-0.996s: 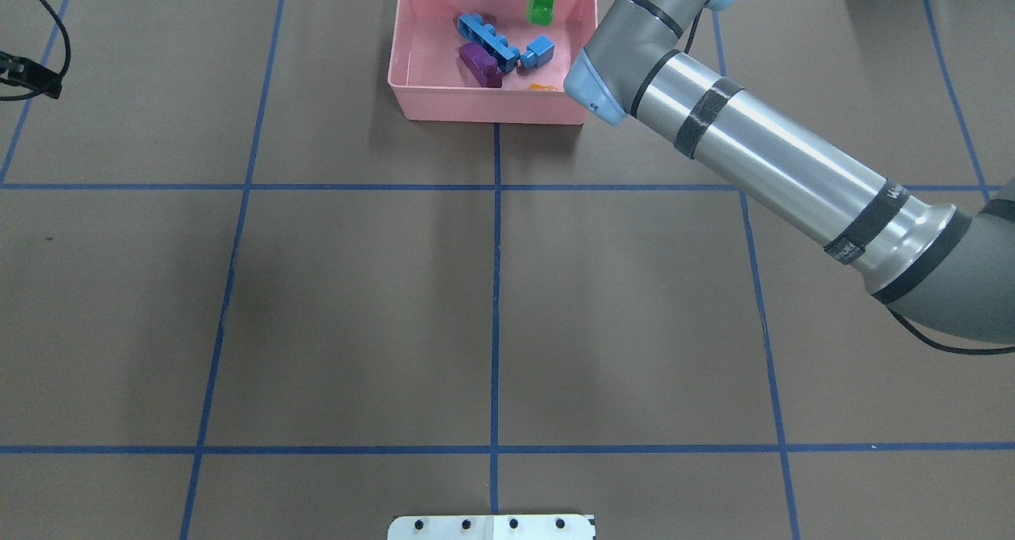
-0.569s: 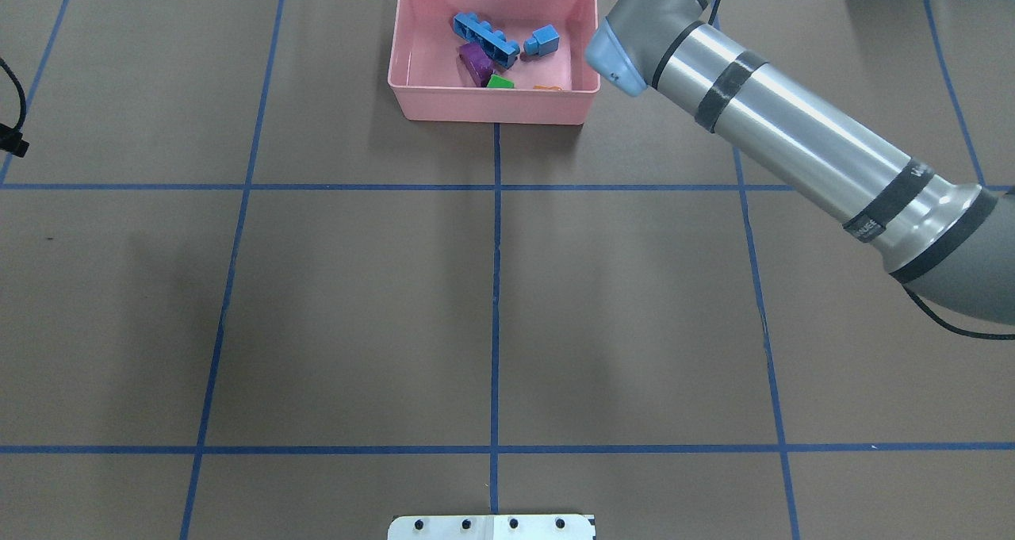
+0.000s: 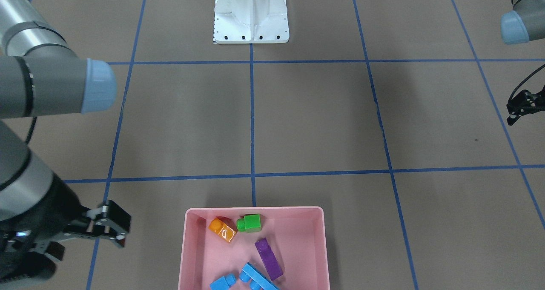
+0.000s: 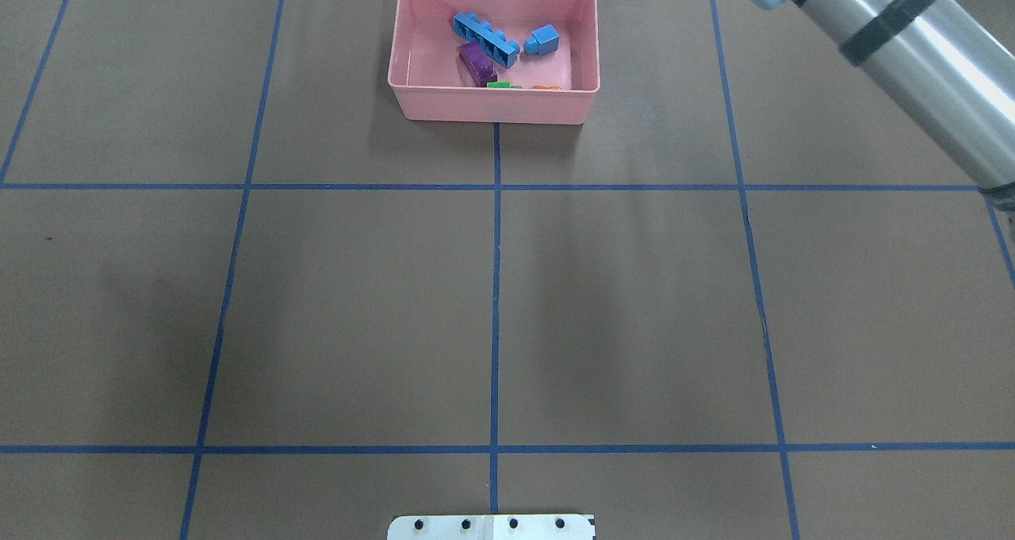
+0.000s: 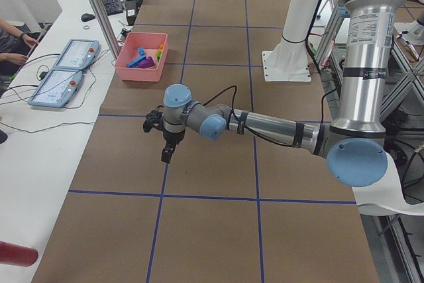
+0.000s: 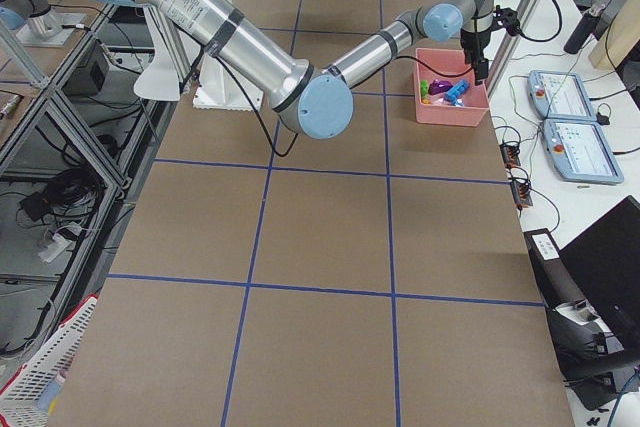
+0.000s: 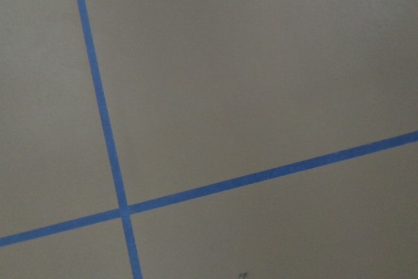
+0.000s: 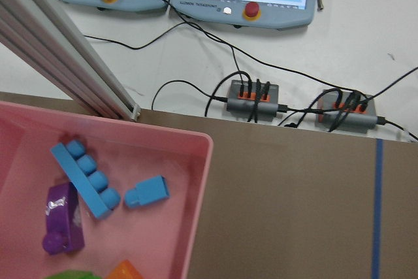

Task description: Put all blocks into box

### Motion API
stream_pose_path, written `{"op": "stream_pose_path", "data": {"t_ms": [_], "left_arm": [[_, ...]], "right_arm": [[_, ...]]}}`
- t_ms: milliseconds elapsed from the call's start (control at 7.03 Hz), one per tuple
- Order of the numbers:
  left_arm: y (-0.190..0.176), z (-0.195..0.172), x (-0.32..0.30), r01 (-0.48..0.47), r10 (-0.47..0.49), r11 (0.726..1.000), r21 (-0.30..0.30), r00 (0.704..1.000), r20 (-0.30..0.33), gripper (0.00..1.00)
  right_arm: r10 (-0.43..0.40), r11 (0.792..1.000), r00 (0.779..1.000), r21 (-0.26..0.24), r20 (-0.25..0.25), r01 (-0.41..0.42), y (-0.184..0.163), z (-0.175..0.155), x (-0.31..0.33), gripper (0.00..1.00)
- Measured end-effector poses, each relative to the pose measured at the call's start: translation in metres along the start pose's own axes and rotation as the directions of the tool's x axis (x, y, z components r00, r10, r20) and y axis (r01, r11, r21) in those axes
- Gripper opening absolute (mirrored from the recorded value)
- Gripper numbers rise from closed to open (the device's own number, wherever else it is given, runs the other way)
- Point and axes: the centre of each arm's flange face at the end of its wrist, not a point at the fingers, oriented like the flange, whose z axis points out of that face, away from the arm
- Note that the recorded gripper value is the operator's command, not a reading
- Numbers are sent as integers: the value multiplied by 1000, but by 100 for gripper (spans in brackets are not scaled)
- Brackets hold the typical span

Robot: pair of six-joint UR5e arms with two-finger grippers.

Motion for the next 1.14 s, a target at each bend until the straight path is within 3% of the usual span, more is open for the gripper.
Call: {"op": "stream_pose_path", "data": {"t_ms": [427, 854, 1138], "left_arm": [[11, 5, -9, 3, -3, 1000, 1, 1000, 3, 100], [42, 14, -29, 7, -7, 1000, -12, 1000, 5, 100], [69, 12, -55, -4, 1, 998, -57, 999, -47, 100]], "right_arm": [[-11, 996, 1000, -86, -6, 11, 94, -4, 173, 100], [-12, 990, 998, -144, -54, 4, 166, 27, 254, 100], [47, 982, 995, -181, -91, -63, 219, 45, 314, 100]]}}
